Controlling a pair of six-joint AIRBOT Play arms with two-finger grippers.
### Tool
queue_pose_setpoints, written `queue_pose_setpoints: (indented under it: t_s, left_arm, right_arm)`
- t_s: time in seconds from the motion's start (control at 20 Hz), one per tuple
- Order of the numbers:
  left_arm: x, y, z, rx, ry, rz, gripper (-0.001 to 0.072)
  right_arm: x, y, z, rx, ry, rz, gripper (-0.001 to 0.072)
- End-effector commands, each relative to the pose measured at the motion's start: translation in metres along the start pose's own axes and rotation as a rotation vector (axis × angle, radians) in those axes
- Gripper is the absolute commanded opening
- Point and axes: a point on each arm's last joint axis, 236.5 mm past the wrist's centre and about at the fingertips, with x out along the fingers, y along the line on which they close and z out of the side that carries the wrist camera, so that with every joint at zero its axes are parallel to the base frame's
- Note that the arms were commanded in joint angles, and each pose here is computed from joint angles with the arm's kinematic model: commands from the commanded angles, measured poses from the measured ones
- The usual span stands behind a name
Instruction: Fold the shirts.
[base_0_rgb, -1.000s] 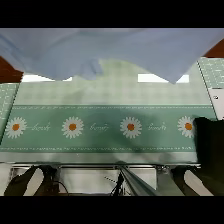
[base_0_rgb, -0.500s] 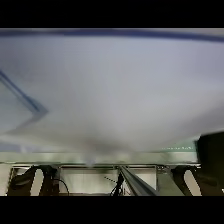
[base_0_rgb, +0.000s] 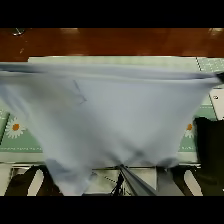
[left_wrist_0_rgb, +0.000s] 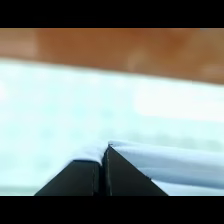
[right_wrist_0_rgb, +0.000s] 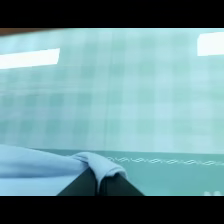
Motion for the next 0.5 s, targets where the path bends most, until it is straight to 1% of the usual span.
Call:
queue_pose_setpoints:
  t_s: [0.0, 0.2, 0.45]
  left_arm:
    - [0.101, 0.016, -0.054, -0.124, 0.152, -0.036, 0.0024]
    - [0.204, 0.021, -0.062, -0.183, 0.168, -0.036, 0.0024]
    - [0.294, 0.003, -0.097, -0.418, 0.28, -0.113, 0.0025]
  right_arm:
    - [0.105, -0.038, -0.016, 0.104, 0.069, 0.064, 0.0022]
    - [0.207, -0.078, 0.007, 0.215, 0.128, 0.104, 0.0022]
    - [0.307, -0.087, 0.022, 0.282, 0.203, 0.13, 0.0022]
